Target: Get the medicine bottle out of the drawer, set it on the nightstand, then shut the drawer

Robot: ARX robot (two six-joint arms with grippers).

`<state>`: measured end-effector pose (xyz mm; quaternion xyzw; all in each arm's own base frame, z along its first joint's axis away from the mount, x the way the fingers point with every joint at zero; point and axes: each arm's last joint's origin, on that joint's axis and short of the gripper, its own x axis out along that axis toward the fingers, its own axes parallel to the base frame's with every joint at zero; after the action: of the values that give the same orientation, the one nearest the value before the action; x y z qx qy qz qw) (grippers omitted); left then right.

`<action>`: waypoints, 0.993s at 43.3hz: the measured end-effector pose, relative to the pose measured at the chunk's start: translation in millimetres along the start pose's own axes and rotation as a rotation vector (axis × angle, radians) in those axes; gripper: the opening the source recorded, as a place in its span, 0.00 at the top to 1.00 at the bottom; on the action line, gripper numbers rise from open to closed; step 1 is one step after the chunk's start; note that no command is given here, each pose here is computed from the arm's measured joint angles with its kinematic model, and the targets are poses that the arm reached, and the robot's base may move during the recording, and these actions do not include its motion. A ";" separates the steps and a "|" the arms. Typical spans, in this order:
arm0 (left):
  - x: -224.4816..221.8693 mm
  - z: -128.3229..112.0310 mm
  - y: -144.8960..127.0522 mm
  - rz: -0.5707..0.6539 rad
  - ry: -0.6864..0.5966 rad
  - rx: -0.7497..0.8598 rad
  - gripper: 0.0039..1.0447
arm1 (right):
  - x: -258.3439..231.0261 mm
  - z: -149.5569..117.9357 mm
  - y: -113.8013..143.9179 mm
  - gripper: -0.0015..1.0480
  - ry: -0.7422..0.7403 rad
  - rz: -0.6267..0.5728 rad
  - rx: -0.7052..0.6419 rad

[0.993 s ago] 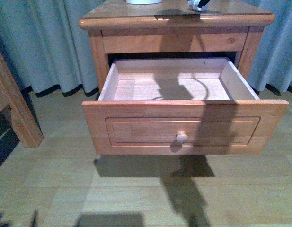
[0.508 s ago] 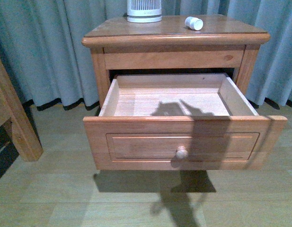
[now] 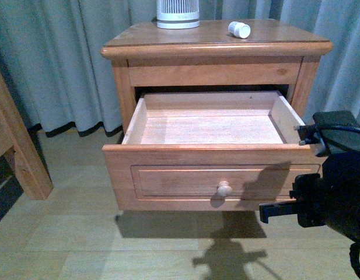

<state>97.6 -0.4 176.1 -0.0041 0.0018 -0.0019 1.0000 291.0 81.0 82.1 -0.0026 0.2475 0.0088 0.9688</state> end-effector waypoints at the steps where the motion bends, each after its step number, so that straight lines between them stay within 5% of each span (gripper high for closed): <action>1: 0.0 0.0 0.0 0.000 0.000 0.000 0.06 | 3.4 -2.0 0.0 0.97 0.004 -0.006 0.000; 18: 0.0 0.0 0.0 0.000 0.000 0.000 0.06 | 66.8 0.8 5.9 0.97 -0.020 -0.035 -0.045; 43: 0.0 0.0 0.0 0.000 0.000 0.000 0.06 | 191.2 64.5 -16.6 0.97 -0.136 -0.142 -0.142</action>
<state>97.6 -0.4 176.1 -0.0041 0.0018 -0.0019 1.0000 490.0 68.0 47.0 -0.0881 0.1792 -0.0422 0.9790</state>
